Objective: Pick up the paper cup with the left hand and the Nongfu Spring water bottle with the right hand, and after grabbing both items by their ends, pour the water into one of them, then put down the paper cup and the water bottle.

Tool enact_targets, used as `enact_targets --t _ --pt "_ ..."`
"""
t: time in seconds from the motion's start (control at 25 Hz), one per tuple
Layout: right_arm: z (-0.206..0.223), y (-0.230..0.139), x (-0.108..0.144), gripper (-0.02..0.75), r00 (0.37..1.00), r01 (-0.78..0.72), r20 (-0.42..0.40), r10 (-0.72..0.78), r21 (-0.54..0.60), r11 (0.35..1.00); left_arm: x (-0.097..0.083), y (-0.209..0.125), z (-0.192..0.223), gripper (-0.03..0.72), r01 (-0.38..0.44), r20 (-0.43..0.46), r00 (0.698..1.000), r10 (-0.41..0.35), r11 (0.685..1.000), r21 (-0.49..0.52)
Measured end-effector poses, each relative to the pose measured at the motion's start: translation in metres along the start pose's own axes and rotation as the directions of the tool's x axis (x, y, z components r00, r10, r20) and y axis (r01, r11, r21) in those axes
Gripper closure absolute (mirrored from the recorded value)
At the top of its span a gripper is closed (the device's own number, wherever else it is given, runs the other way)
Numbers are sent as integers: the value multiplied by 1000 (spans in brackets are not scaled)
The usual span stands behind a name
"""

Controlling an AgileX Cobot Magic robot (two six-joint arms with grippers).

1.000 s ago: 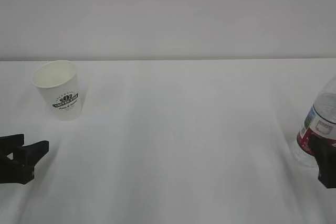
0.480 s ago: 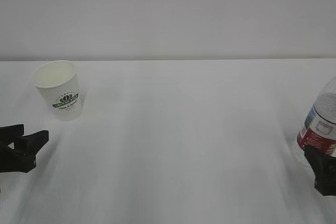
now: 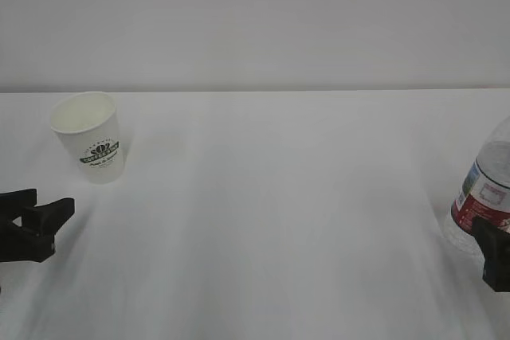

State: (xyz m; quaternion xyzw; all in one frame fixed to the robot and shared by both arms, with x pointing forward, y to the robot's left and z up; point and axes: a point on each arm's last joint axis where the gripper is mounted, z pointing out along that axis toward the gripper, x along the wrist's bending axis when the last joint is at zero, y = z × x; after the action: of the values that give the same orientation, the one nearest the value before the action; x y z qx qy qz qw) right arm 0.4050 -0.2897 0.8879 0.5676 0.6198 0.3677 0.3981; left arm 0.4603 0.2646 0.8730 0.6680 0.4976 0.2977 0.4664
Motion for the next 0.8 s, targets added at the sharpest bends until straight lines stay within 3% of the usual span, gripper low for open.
enact_targets --t 0.56,0.8 --pt "13 13 0 94 1000 -1 6 1 -56 998 0 0 0 230 3 0 1000 -3 1000 0" --pt "28 3 2 95 1000 3 9 -3 7 1000 0 0 0 231 3 0 1000 -3 1000 0"
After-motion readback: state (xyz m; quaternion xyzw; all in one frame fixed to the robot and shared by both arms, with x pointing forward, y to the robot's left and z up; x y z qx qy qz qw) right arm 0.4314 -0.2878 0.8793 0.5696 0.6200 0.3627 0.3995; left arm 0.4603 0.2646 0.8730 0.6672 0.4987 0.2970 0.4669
